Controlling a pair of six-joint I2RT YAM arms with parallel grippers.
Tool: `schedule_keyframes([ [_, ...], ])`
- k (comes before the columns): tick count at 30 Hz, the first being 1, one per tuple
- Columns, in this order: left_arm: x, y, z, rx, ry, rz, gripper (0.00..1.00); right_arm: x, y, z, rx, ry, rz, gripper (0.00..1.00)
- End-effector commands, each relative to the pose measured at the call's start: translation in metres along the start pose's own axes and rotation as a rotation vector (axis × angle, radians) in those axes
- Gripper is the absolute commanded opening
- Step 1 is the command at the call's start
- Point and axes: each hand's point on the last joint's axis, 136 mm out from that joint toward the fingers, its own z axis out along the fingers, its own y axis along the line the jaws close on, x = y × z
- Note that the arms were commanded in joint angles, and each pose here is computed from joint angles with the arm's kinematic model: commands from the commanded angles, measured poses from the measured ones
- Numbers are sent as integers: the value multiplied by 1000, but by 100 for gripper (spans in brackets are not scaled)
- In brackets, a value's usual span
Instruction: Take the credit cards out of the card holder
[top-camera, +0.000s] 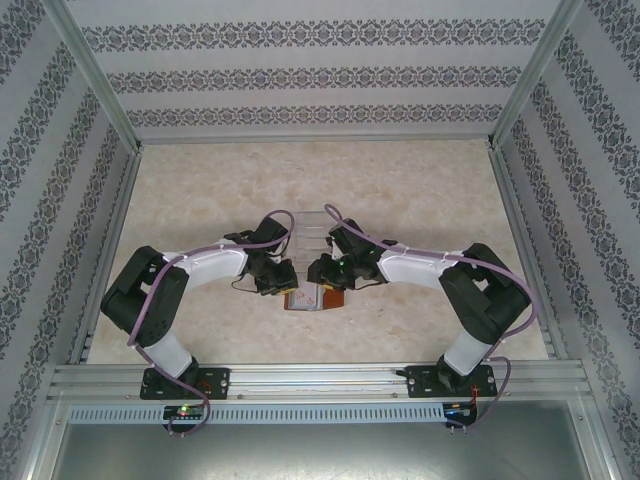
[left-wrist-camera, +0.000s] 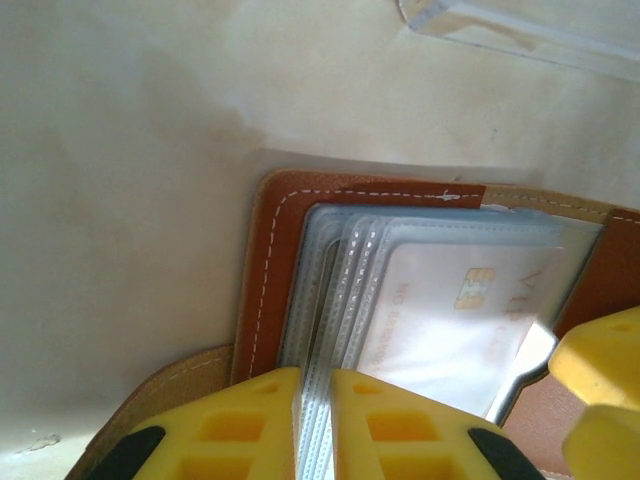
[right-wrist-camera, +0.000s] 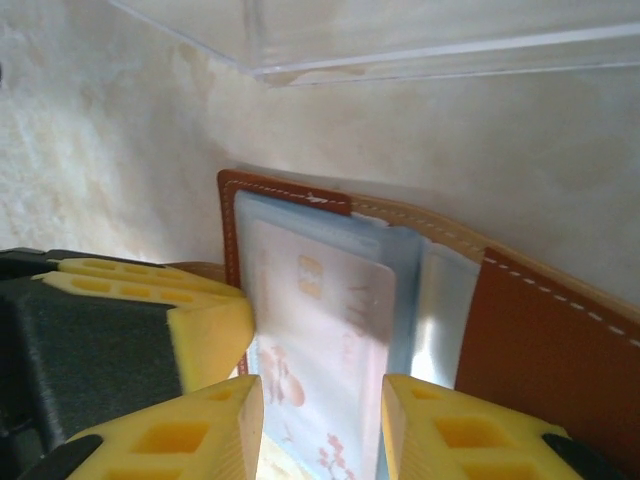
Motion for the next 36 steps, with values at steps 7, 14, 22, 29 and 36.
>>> schedule_keyframes([
  [7, 6, 6, 4, -49, 22, 16, 15, 3, 10, 9, -34, 25, -6, 35],
  [14, 6, 5, 5, -48, 23, 15, 15, 5, 0, 14, -1, 30, 7, 35],
  [22, 5, 5, 6, -49, 27, 15, 15, 5, 12, 16, -55, 44, -7, 34],
  [29, 4, 4, 7, -48, 27, 14, 15, 8, 15, 20, -77, 72, -4, 33],
  [36, 4, 3, 6, -50, 30, 17, 16, 8, -1, 20, 14, 62, 3, 36],
])
